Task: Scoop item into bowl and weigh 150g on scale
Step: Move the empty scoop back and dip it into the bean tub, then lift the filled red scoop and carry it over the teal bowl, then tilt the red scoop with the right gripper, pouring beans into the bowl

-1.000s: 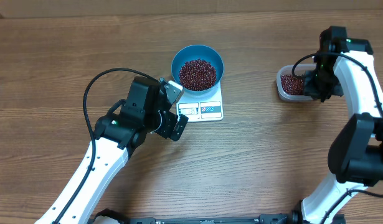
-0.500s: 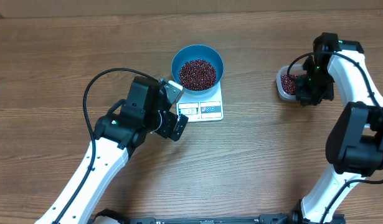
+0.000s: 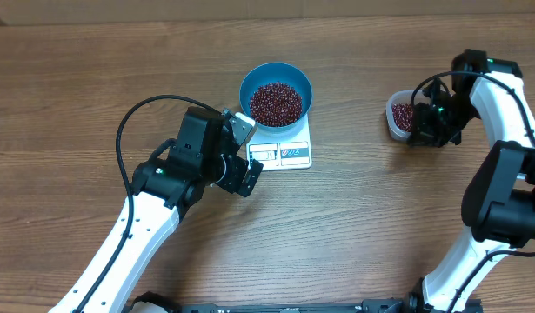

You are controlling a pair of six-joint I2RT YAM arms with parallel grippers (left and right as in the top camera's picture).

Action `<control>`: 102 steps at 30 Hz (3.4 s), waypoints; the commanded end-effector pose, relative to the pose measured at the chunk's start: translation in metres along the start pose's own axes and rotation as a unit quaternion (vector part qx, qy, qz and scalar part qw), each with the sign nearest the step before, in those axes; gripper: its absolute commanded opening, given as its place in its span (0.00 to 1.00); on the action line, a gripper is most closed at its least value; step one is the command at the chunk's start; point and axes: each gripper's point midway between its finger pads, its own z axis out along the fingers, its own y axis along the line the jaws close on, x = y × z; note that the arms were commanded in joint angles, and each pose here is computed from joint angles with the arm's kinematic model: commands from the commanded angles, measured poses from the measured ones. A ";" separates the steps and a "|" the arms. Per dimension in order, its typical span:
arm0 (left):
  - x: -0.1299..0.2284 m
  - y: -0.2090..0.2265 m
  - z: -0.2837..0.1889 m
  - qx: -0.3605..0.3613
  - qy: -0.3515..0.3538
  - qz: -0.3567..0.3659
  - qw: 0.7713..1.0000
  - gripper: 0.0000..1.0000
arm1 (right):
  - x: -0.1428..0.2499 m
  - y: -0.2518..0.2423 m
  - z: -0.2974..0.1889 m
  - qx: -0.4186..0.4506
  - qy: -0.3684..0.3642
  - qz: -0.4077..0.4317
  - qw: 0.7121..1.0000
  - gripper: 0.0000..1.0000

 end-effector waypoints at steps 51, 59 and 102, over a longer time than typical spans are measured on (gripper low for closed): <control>0.002 -0.001 0.003 -0.001 0.004 -0.001 1.000 1.00 | 0.018 0.078 -0.106 -0.464 -0.124 -0.152 0.864 0.04; 0.002 -0.001 0.003 0.000 0.004 -0.001 1.000 1.00 | 0.026 0.148 -0.110 -0.512 -0.107 -0.208 0.827 0.04; 0.001 -0.001 0.003 -0.001 0.004 -0.001 1.000 1.00 | 0.014 0.269 -0.022 -0.012 -0.118 -0.287 0.950 0.04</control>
